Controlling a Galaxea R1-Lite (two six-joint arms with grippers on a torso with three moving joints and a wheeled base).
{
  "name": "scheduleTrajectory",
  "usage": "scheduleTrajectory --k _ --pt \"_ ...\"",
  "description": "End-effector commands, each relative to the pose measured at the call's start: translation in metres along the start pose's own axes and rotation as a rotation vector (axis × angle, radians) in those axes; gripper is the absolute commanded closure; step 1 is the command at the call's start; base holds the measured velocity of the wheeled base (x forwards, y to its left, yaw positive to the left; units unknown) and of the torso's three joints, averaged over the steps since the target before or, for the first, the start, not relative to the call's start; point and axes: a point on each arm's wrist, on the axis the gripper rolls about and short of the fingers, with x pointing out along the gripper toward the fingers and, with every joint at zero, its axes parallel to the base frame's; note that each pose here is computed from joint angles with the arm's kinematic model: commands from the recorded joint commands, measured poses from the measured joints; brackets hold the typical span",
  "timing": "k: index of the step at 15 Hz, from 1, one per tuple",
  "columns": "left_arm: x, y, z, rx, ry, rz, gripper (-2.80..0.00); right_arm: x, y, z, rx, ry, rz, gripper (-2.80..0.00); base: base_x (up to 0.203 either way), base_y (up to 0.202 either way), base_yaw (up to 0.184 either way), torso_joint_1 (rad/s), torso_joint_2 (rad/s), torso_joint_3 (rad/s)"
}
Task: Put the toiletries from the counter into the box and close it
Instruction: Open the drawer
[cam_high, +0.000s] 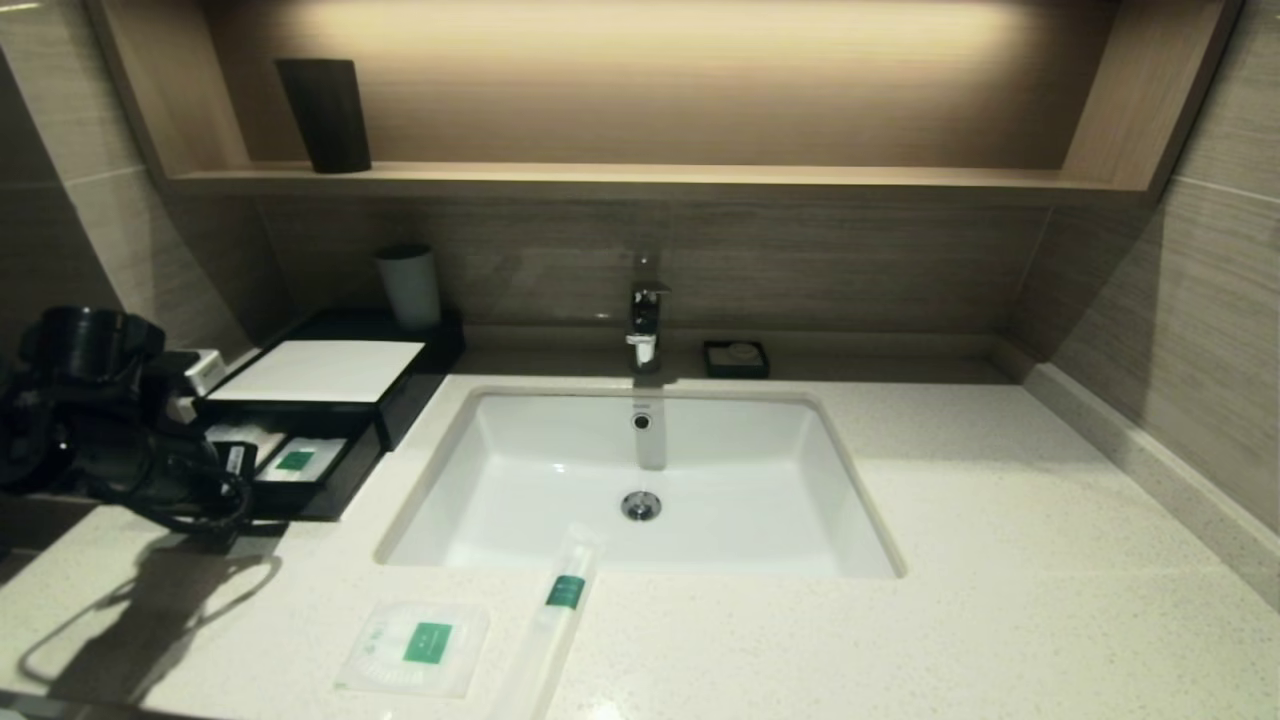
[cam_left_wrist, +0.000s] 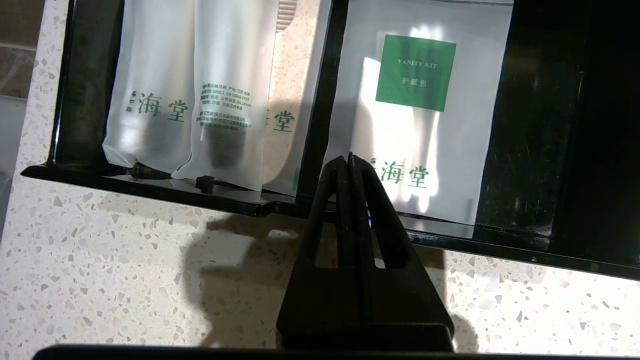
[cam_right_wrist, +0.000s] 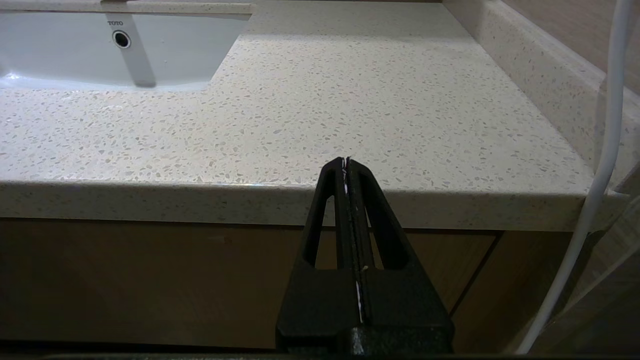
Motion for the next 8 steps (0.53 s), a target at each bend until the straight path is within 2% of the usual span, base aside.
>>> scheduleTrajectory --k 1,8 --pt "-0.0008 0.0002 -0.0001 0.0 -0.002 0.001 0.0 -0.0001 0.0 0.0 0.001 -0.002 0.0 0.0 0.0 0.0 0.0 0.0 0.0 0.0" --pt "-0.0093 0.0002 -0.0033 0.014 0.013 0.002 0.0 -0.0001 0.0 0.0 0.001 -0.002 0.0 0.0 0.0 0.0 0.0 0.0 0.0 0.0"
